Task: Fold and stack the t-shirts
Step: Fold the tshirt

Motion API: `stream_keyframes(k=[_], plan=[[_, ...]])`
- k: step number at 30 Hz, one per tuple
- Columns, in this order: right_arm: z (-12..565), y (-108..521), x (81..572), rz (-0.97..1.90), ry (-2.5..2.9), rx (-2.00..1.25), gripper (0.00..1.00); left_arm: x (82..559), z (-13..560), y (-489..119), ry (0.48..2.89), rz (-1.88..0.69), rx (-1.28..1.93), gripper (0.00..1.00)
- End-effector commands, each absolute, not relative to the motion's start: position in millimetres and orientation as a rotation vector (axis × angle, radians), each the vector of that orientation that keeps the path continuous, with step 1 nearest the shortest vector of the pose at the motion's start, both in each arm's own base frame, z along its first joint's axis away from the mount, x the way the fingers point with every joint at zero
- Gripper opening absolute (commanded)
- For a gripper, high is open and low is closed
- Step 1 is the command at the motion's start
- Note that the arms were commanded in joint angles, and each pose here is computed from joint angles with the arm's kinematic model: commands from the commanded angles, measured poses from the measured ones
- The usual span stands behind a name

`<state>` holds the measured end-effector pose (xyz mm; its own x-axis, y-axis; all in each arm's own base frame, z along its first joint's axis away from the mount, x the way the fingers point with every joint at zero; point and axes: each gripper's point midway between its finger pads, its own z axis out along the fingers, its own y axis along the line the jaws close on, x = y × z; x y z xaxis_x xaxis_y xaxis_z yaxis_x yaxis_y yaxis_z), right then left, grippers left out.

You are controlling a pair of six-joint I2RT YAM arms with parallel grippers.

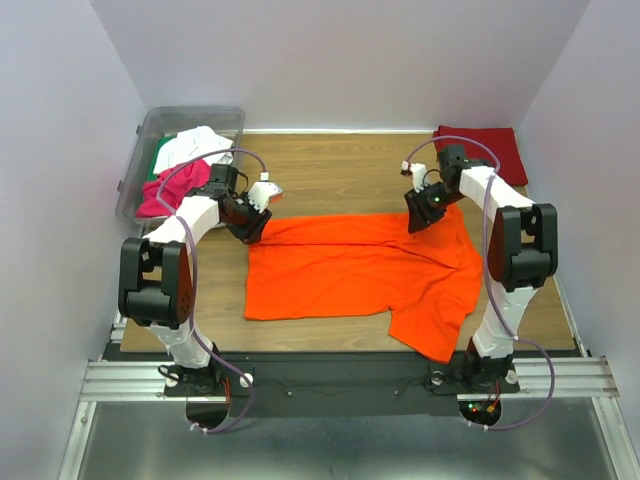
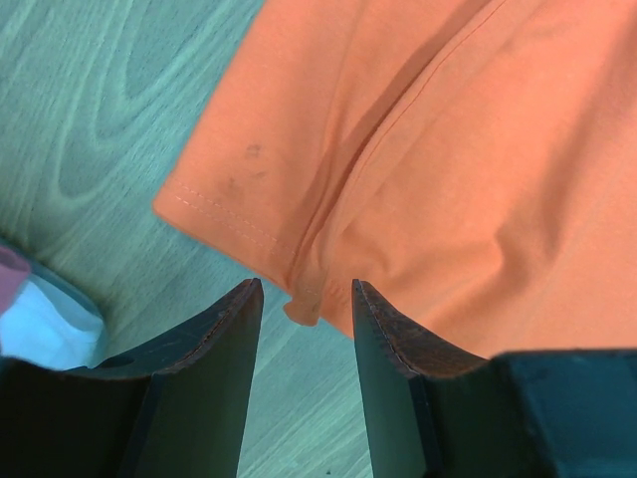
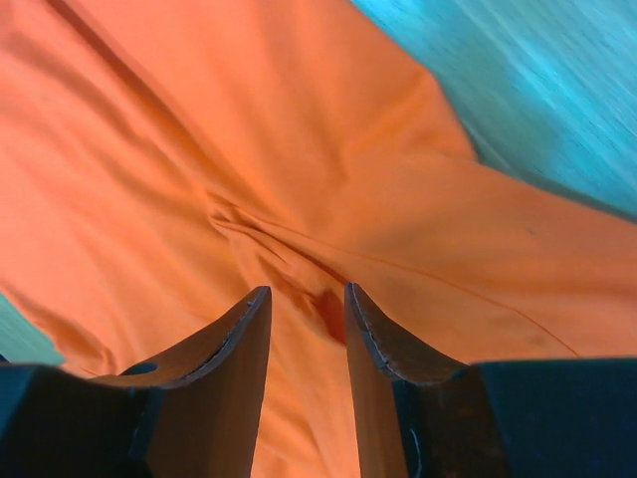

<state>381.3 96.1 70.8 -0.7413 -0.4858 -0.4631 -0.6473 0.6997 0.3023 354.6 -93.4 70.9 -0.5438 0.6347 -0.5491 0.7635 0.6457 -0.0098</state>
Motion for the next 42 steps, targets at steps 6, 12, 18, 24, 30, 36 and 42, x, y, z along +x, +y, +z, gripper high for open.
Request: stream_keyframes(k=[6, 12, 18, 24, 30, 36, 42], plan=[[49, 107, 378, 0.64, 2.613, -0.89, 0.42, 363, 77, -96, 2.335, -0.345, 1.07, 0.53], [48, 113, 368, 0.631, 2.612, -0.944, 0.21, 365, 76, -95, 2.341, -0.34, 1.071, 0.51], [71, 125, 349, 0.643, 2.552, -1.011, 0.01, 364, 76, -96, 2.337, -0.347, 1.079, 0.45], [63, 119, 320, 0.596, 2.582, -1.11, 0.01, 361, 72, -96, 2.336, -0.361, 1.113, 0.35], [44, 109, 303, 0.555, 2.636, -1.172, 0.01, 351, 58, -85, 2.353, -0.303, 1.21, 0.15], [47, 105, 295, 0.539, 2.637, -1.208, 0.01, 335, 46, -74, 2.356, -0.269, 1.349, 0.0], [66, 106, 295, 0.54, 2.627, -1.196, 0.13, 319, 54, -74, 2.282, -0.26, 1.494, 0.02]])
